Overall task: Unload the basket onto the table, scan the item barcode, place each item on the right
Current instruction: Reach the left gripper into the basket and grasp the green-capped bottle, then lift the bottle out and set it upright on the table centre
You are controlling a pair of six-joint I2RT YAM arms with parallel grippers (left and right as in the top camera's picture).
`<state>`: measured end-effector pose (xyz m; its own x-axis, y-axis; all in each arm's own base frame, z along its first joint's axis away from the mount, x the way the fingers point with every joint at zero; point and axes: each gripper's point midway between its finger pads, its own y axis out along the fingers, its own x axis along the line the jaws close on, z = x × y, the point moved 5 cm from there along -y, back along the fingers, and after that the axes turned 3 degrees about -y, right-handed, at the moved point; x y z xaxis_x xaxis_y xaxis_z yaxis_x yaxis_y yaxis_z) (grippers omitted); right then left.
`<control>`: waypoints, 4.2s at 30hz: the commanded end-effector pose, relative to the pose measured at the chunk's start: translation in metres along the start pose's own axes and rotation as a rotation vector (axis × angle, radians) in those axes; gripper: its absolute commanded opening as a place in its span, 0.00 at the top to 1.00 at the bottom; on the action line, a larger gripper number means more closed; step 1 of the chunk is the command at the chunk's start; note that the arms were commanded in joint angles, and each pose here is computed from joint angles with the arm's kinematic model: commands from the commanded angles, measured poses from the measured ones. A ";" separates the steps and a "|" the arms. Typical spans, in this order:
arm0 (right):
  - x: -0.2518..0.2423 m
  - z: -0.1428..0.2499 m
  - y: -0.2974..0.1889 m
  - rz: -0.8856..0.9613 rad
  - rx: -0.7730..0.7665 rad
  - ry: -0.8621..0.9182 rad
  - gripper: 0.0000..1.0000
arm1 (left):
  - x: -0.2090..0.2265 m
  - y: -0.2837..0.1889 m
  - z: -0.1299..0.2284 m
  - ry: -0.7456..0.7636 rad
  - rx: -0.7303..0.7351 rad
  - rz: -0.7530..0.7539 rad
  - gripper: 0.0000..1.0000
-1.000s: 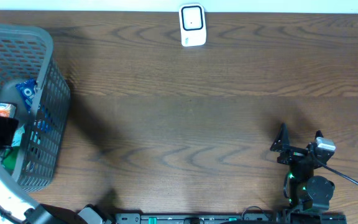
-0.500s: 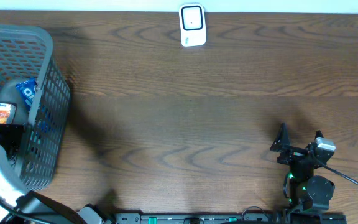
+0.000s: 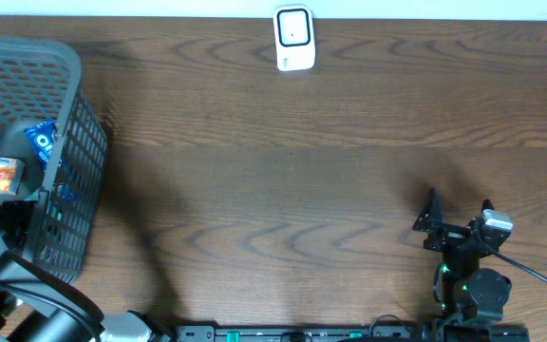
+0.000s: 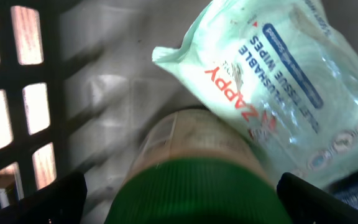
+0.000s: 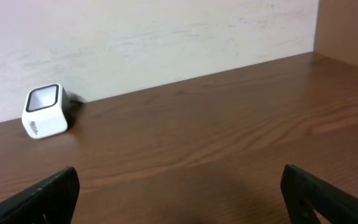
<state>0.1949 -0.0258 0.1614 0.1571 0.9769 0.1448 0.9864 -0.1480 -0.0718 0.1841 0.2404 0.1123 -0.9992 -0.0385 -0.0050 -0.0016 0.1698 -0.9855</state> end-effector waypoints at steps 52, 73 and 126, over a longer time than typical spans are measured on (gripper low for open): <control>0.000 0.000 0.000 0.003 -0.001 0.007 0.01 | -0.059 -0.303 0.165 0.692 -0.112 1.188 0.43; 0.000 0.000 0.000 0.003 -0.001 0.007 0.01 | -0.140 -0.108 0.410 2.217 -0.051 0.678 0.41; 0.000 0.000 0.000 0.003 -0.001 0.007 0.01 | -0.142 -0.058 0.410 0.176 0.315 0.199 0.02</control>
<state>0.1949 -0.0259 0.1614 0.1574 0.9769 0.1447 0.9863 -0.1483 -0.0718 0.3365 -0.1634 0.0809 -0.9895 0.0303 -0.1417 0.1369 -0.1249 -0.9827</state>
